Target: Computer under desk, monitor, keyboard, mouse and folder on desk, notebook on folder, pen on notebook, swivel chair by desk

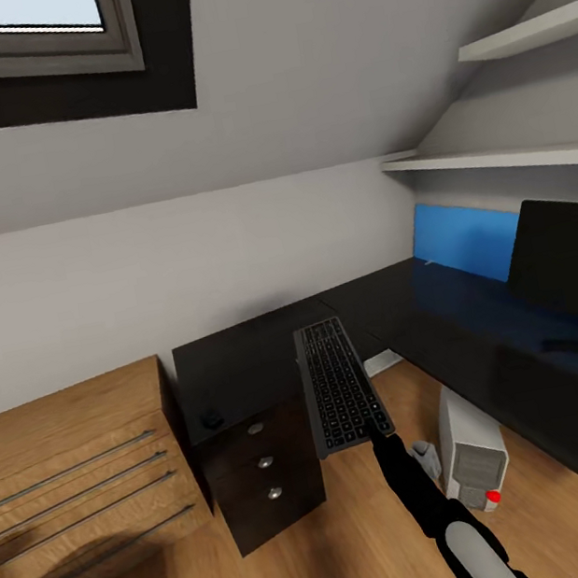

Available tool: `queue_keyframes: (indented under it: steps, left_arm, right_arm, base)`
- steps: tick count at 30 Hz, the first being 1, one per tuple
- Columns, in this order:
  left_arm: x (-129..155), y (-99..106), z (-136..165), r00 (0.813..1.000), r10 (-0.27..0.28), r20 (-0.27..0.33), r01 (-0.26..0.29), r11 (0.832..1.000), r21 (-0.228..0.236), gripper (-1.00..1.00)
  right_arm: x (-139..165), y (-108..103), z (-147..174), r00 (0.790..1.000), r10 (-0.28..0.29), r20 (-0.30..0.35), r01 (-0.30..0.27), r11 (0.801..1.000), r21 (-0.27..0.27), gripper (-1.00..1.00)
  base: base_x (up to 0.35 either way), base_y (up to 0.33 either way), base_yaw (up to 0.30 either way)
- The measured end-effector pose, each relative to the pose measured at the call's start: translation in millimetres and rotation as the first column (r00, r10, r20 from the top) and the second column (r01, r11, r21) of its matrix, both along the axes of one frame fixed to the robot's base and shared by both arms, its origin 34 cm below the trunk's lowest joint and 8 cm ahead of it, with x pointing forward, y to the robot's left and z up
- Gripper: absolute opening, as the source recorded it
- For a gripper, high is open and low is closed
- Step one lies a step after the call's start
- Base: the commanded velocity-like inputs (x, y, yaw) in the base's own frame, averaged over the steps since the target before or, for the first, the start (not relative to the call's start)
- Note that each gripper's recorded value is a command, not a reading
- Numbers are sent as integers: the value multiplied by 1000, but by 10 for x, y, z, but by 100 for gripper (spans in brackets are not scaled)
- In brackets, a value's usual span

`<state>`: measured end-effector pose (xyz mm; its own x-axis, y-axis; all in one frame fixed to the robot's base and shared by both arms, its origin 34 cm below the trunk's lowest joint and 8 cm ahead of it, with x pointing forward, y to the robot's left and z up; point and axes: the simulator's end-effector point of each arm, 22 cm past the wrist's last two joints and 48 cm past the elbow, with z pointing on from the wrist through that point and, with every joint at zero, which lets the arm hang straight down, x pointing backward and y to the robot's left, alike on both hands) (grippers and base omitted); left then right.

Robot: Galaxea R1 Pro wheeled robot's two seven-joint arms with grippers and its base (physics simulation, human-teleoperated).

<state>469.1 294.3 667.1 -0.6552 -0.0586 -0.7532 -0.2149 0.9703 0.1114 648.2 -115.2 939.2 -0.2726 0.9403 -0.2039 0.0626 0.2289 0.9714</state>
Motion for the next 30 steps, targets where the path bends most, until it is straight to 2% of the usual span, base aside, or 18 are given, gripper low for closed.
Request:
queue_keyframes:
  steps: [7,12,16,20,30]
  left_arm:
    - [-27,-6,-29,1000,-1,-8,1,1000,-2,100]
    - [-30,-10,-32,1000,-1,-9,1,1000,-2,100]
    - [-33,-10,-35,1000,-1,-10,1,1000,-2,100]
    - [-33,-10,-35,1000,-1,-10,1,1000,-2,100]
    - [-34,-11,-37,1000,-1,-11,1,1000,-2,100]
  right_arm:
    - [0,-43,-86,1000,-18,-18,18,1000,-8,-100]
    - [23,-151,-86,998,-60,-11,60,998,-14,-100]
    - [39,-218,-72,996,-84,-4,84,996,-14,-100]
    - [41,-227,-69,996,-87,-2,87,996,-14,-100]
    - [41,-236,-81,996,-91,-6,91,996,-16,-100]
  base:
    - [-2,2,-144]
    - [-97,92,-242]
    - [-12,11,-63]
    - [-1,0,-3]
    - [-83,92,-244]
